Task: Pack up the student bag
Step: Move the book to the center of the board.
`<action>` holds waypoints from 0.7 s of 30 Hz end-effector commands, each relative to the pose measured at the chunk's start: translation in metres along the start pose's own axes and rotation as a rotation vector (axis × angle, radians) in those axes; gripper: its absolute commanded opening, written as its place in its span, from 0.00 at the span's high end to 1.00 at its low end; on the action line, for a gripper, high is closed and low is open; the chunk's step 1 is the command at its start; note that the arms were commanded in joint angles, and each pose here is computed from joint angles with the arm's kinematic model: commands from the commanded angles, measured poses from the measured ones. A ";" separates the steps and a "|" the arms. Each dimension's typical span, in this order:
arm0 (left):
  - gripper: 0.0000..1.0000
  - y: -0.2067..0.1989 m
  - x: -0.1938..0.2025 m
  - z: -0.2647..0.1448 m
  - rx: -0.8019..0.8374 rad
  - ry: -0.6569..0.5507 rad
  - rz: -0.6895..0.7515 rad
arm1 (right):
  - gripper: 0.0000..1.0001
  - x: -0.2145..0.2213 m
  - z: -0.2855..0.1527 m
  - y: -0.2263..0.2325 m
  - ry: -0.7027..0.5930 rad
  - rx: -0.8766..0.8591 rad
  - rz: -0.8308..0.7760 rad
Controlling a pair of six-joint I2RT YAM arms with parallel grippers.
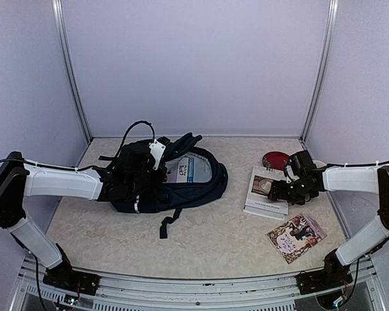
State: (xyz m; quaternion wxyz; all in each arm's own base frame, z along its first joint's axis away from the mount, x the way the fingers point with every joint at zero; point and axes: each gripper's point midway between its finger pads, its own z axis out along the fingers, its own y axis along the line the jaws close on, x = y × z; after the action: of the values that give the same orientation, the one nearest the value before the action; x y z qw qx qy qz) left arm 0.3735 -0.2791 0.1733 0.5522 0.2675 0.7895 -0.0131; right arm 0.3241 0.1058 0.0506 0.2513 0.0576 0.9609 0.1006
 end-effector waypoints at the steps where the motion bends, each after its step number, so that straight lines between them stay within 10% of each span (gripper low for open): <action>1: 1.00 0.029 -0.048 -0.009 -0.089 -0.132 -0.088 | 0.16 -0.004 0.003 0.042 0.024 -0.195 -0.121; 14: 1.00 0.056 -0.052 -0.014 -0.142 -0.143 -0.109 | 0.19 0.039 -0.060 0.171 0.137 -0.602 -0.478; 21: 1.00 0.060 -0.047 -0.015 -0.155 -0.139 -0.124 | 0.11 -0.053 -0.074 0.115 -0.041 -0.330 -0.377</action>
State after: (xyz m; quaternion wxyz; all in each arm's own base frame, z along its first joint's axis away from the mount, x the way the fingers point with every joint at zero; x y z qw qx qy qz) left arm 0.3909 -0.2496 0.1785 0.5564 0.2315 0.7980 0.0107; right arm 0.2993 0.2455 0.1417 0.2464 -0.2133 0.9075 0.2652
